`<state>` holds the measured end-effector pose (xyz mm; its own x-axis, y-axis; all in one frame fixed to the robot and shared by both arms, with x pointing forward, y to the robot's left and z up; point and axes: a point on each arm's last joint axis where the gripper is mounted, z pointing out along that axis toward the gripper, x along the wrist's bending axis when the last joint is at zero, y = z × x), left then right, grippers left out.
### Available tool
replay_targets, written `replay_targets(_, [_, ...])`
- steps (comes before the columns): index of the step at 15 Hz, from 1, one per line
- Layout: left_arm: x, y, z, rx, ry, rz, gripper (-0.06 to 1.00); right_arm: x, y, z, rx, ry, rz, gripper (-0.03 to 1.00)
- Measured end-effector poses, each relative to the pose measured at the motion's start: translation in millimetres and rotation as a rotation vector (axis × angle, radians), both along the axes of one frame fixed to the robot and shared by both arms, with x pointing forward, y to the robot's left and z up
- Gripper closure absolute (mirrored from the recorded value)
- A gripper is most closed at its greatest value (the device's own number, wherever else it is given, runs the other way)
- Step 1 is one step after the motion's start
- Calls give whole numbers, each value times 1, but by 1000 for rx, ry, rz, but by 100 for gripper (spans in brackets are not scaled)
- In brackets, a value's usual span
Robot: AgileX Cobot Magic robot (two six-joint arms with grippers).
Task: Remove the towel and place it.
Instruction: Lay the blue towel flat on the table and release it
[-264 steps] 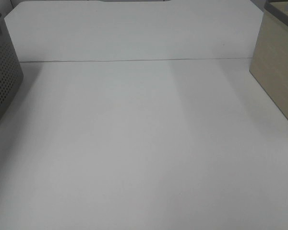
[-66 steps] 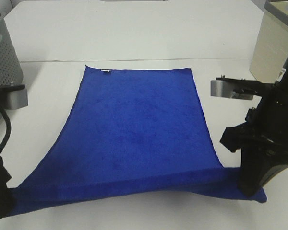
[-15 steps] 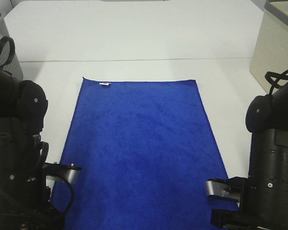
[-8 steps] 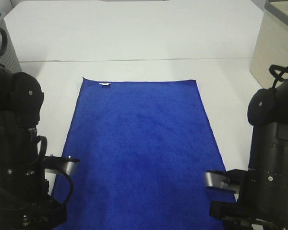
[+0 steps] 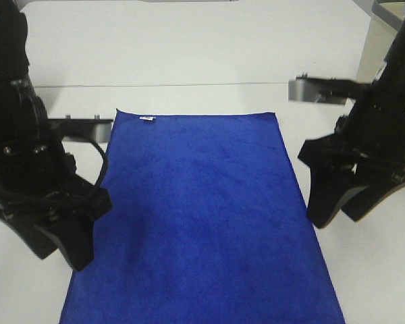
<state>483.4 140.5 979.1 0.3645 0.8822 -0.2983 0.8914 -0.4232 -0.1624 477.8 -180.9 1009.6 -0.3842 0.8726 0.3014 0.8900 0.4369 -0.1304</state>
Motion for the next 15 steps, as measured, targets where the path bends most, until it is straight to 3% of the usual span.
replay_targets(4, [35,15,34,1,-160,64,41,23,-6,40,-56,-287,-172,38])
replay_targets(7, [66,48,56,-7,-253,184,41,55,-6,59,-67,-410,-215,38])
replay_targets(10, [96,76,71,-19,-340,285,41,101,-29,60,-44,-416,-332,38])
replay_targets(12, [120,87,74,-28,-403,306,41,133,-47,55,32,-396,-384,38])
replay_targets(13, [147,93,67,-34,-433,319,41,161,-56,46,123,-357,-383,38])
replay_targets(15, [161,96,61,-39,-436,331,41,173,-58,40,156,-337,-374,38])
